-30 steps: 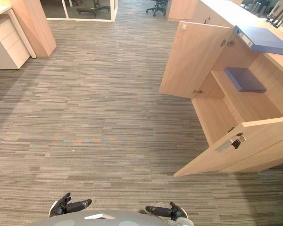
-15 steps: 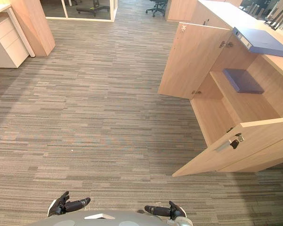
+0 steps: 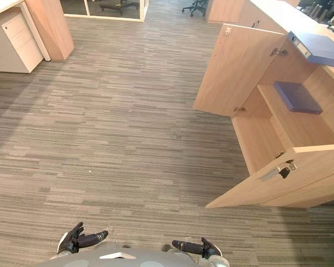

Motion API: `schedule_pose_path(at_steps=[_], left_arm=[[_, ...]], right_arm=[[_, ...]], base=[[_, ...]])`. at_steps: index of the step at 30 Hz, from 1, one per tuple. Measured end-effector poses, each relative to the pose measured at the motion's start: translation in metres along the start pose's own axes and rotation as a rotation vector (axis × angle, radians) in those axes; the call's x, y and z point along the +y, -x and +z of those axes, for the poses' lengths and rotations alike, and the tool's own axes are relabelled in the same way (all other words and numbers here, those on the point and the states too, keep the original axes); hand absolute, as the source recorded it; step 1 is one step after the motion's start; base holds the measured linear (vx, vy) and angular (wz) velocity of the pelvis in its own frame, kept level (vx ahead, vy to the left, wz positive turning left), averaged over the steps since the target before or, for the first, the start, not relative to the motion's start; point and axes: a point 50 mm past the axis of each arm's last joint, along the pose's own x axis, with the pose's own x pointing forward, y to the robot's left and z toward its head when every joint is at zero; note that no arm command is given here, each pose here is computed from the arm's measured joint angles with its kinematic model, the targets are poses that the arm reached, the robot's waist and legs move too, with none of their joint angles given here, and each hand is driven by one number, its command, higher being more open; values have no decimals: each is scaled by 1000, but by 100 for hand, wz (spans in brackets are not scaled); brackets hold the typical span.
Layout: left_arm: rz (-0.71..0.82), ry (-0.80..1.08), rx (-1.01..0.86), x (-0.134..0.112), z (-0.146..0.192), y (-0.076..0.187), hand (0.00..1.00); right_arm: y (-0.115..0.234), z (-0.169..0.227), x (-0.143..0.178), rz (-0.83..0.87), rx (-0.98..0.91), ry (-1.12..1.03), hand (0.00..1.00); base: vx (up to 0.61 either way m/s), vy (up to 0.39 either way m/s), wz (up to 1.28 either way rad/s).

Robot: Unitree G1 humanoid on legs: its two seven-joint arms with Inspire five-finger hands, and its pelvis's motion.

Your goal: Walk over to the cabinet, pick up the folder, carry it to the office cabinet, place the folder inside the office cabinet, then close the office cabinet door

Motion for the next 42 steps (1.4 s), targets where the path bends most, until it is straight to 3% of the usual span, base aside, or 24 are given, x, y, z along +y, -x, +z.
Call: schedule_pose_path(at_steps=[5,13,16,24,42], left_arm=[[28,141,-41,0,11,-2,100],[48,184,-50,-1,14,-2,100],[63,179,-63,1,20,-5,100],[36,68,-37,-1,11,-3,100],[-51,30,-30,-26,17,-7,100]], right_arm=[[-1,5,-1,-7,-4,0,100],[-3,19,2,-17,-34,-2,100],[-5,23,20,26,-46,-15,100],[-3,40,9,-8,-139,-81,100],[-5,50,21,12,-141,-133,100]], base=[[125,57,-14],[313,292,-30],[392,256,-34],[386,206,-16],[279,-177,-7]])
